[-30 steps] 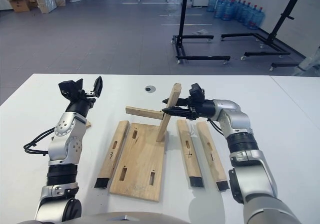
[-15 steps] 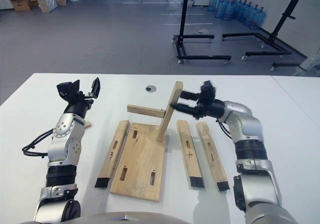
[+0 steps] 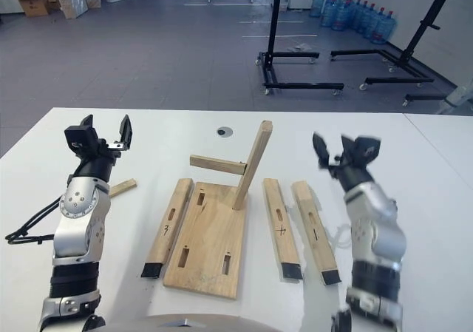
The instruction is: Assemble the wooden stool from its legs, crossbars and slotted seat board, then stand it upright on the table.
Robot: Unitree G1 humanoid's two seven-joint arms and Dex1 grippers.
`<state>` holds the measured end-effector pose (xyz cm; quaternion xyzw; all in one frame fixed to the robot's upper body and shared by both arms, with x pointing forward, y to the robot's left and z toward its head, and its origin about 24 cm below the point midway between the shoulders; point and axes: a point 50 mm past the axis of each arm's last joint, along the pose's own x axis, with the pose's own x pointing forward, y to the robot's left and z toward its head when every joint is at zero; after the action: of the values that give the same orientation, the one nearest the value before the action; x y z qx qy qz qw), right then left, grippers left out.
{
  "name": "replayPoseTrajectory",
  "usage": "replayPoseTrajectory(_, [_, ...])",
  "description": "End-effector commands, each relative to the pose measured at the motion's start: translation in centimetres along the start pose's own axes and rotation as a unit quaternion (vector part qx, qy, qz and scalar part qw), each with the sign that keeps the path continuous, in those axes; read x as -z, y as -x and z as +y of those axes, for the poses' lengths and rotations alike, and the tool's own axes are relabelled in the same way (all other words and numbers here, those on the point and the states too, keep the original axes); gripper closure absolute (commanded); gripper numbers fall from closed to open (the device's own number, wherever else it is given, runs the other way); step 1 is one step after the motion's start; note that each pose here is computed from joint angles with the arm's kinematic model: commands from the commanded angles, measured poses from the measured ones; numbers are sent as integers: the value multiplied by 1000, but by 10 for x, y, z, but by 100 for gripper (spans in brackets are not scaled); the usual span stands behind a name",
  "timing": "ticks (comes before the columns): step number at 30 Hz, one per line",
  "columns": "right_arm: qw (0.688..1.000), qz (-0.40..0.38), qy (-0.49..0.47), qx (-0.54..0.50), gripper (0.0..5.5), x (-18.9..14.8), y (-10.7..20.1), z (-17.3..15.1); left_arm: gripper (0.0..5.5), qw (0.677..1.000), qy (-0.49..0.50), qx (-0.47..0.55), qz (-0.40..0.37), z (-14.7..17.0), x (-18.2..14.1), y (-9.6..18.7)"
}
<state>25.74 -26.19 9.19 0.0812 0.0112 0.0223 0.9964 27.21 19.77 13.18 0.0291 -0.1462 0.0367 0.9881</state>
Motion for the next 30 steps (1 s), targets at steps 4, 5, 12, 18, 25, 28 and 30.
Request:
replayPoseTrajectory(4, [980,191,56,19,11,25,38,21,140,999,-1,-25,24,-12,0,31])
replayPoseTrajectory(5, [977,205,64,11,11,22,39,22,140,999,-1,-28,26,-13,0,33])
replayPoseTrajectory(12, [939,342,41,-10,11,37,59,22,140,999,10,-42,16,-15,-3,32])
replayPoseTrajectory(18, [895,442,26,42,111,58,86,9,140,999,17,-38,15,-18,-4,33])
replayPoseTrajectory(25, [887,460,15,28,246,62,96,12,140,997,28,-73,25,-10,-1,29])
replayPoseTrajectory(28, [938,345,14,17,295,41,59,17,140,996,60,-71,18,-6,-1,24])
replayPoseTrajectory(30, [977,213,-24,11,334,3,10,15,140,996,74,-45,6,-6,-4,19])
